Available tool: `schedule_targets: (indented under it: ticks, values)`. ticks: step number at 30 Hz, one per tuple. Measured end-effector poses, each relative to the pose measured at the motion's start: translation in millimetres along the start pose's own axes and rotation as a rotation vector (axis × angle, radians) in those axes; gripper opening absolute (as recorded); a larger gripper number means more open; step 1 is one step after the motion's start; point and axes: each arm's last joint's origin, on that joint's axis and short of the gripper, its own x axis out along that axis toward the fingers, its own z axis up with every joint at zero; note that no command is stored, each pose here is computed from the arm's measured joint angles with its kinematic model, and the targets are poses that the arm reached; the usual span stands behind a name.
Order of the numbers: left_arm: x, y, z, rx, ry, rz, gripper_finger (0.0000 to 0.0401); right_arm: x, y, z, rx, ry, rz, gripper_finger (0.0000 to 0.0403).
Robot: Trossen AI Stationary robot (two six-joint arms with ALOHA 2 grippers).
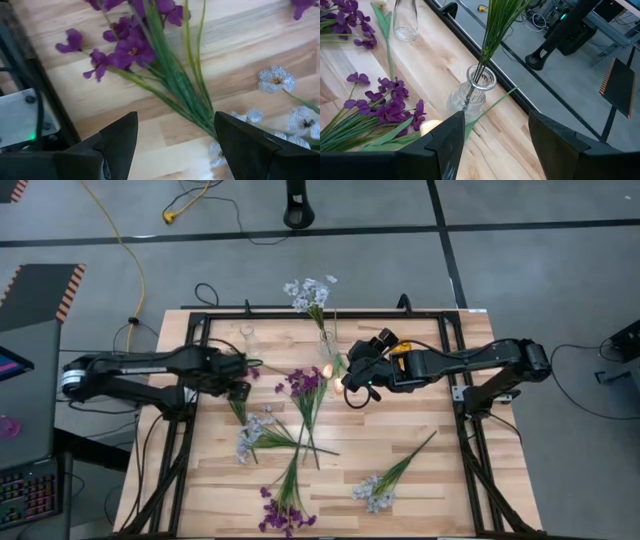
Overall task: Sort flowers into vase by color
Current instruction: Put the top left violet flowers into the left transparent vase
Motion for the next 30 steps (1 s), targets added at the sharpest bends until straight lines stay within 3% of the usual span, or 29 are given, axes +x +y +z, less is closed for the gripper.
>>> schedule_targets:
  ticks: [16,30]
  values:
    - [35,-24,11,-0.087,0.049,0.101,0.0251,0,0,0,-0.003,0.003,-0.001,0.0246]
    - [65,-40,16,-0.096,0.070,0.167,0.0251,0,-1,-3,-0.028,0.024,-0.008,0.0246]
